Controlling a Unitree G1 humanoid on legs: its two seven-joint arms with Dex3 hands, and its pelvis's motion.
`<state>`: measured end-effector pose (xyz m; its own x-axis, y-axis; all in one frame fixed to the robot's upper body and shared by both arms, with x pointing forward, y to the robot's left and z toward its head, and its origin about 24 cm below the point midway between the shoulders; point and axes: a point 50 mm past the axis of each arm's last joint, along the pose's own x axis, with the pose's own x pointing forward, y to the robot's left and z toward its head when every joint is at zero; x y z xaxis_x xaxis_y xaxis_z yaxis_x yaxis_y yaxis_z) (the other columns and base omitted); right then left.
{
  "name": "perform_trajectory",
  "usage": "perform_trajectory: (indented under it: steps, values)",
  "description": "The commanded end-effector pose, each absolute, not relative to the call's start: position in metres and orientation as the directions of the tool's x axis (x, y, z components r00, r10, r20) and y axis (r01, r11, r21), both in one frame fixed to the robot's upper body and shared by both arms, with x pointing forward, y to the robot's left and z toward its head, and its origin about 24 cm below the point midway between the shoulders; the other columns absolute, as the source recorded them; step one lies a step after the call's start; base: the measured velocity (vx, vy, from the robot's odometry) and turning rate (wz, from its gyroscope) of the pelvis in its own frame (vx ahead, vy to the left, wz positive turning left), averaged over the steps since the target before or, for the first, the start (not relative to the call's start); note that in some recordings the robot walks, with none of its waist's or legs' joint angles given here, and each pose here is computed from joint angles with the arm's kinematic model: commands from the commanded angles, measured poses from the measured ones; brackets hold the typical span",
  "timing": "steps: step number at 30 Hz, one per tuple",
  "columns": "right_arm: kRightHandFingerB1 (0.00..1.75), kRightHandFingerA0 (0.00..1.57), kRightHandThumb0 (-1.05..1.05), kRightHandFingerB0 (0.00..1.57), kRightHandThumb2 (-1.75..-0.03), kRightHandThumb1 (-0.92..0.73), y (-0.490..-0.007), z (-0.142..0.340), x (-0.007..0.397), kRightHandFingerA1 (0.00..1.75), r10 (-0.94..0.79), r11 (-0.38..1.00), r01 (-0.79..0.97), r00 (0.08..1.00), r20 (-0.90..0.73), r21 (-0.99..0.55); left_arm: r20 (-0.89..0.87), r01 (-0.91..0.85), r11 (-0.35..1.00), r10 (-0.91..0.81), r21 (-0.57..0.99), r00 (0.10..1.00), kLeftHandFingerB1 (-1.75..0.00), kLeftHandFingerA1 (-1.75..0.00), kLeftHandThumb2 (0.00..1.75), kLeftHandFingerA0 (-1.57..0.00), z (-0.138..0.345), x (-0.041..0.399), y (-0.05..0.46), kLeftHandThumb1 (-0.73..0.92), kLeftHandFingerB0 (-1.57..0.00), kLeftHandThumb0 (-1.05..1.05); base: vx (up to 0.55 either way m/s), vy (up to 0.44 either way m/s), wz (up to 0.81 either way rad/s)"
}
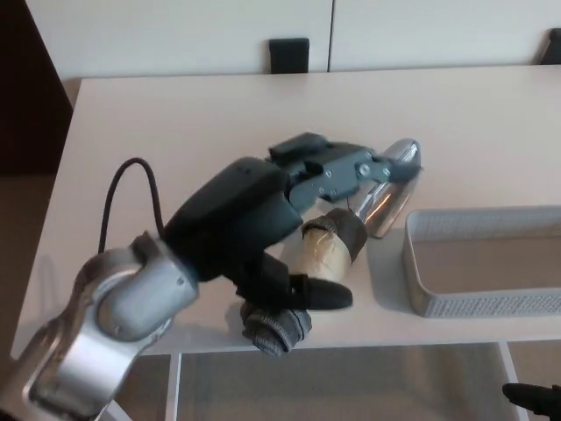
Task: The robot walks towards a desk on which a shovel is kept on the left hand side and a container is kept on the right hand side. The robot picks up the shovel using its left hand and places it in the container.
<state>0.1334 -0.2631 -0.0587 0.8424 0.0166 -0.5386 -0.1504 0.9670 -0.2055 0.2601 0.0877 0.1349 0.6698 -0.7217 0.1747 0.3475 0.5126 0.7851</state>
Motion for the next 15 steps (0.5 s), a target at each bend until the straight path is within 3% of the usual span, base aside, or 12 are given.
perform_trajectory:
  steps: [1, 4, 5, 6, 8, 9, 13, 15]
  values:
    - [0.47, 0.61, -0.32, 0.39, -0.68, -0.49, -0.265, -0.055, 0.132, 0.54, -0.013, 0.970, -0.121, 0.840, -0.542, -0.211, 0.045, 0.126, 0.418, -0.376, 0.900, 0.926, -0.22, -0.15, 0.66, 0.00, 0.092, 0.295, 0.098, 0.36, 0.00, -0.63, 0.00, 0.000, 0.00]
    - [0.46, 0.59, -0.30, 0.39, -0.67, -0.50, -0.266, -0.057, 0.131, 0.54, 0.000, 0.974, -0.123, 0.841, -0.542, -0.191, -0.002, 0.133, 0.426, -0.294, 0.895, 0.956, -0.11, 0.00, 0.59, 0.00, 0.070, 0.292, 0.088, 0.37, 0.00, -0.58, 0.00, 0.000, 0.00]
    - [0.41, 0.64, -0.22, 0.42, -0.57, -0.58, -0.266, -0.058, 0.131, 0.49, 0.001, 0.977, -0.117, 0.842, -0.539, -0.181, -0.016, 0.133, 0.414, -0.274, 0.901, 0.962, -0.10, 0.00, 0.60, 0.00, 0.063, 0.290, 0.084, 0.39, 0.00, -0.63, 0.00, 0.000, 0.00]
    - [0.47, 0.60, -0.30, 0.40, -0.67, -0.50, -0.266, -0.058, 0.131, 0.54, -0.003, 0.977, -0.114, 0.840, -0.543, -0.181, -0.036, 0.139, 0.399, -0.254, 0.906, 0.966, -0.07, 0.00, 0.60, 0.00, 0.056, 0.288, 0.079, 0.40, 0.00, -0.65, 0.00, 0.000, 0.00]
    - [0.47, 0.60, -0.30, 0.40, -0.67, -0.50, -0.266, -0.058, 0.130, 0.54, -0.008, 0.977, -0.112, 0.837, -0.548, -0.184, -0.047, 0.138, 0.377, -0.241, 0.916, 0.969, -0.07, 0.00, 0.59, 0.00, 0.050, 0.284, 0.074, 0.35, 0.00, -0.63, 0.00, 0.000, 0.00]
    - [0.40, 0.63, -0.23, 0.42, -0.57, -0.58, -0.266, -0.058, 0.130, 0.48, -0.008, 0.977, -0.111, 0.836, -0.548, -0.184, -0.043, 0.133, 0.369, -0.241, 0.920, 0.970, -0.05, 0.00, 0.60, 0.00, 0.044, 0.280, 0.068, 0.34, 0.00, -0.65, 0.00, 0.000, 0.00]
    - [0.40, 0.63, -0.22, 0.42, -0.57, -0.58, -0.267, -0.058, 0.129, 0.48, -0.010, 0.976, -0.112, 0.834, -0.552, -0.187, -0.088, 0.169, 0.334, -0.245, 0.927, 0.965, -0.01, 0.00, 0.61, 0.00, 0.038, 0.276, 0.061, 0.42, 0.00, -0.70, 0.00, 0.000, 0.00]
    - [0.47, 0.61, -0.31, 0.40, -0.68, -0.50, -0.267, -0.060, 0.129, 0.54, -0.012, 0.969, -0.126, 0.834, -0.552, -0.211, -0.117, 0.197, 0.321, -0.250, 0.926, 0.961, -0.04, 0.00, 0.61, 0.00, 0.032, 0.269, 0.053, 0.42, 0.00, -0.74, 0.00, 0.000, 0.00]
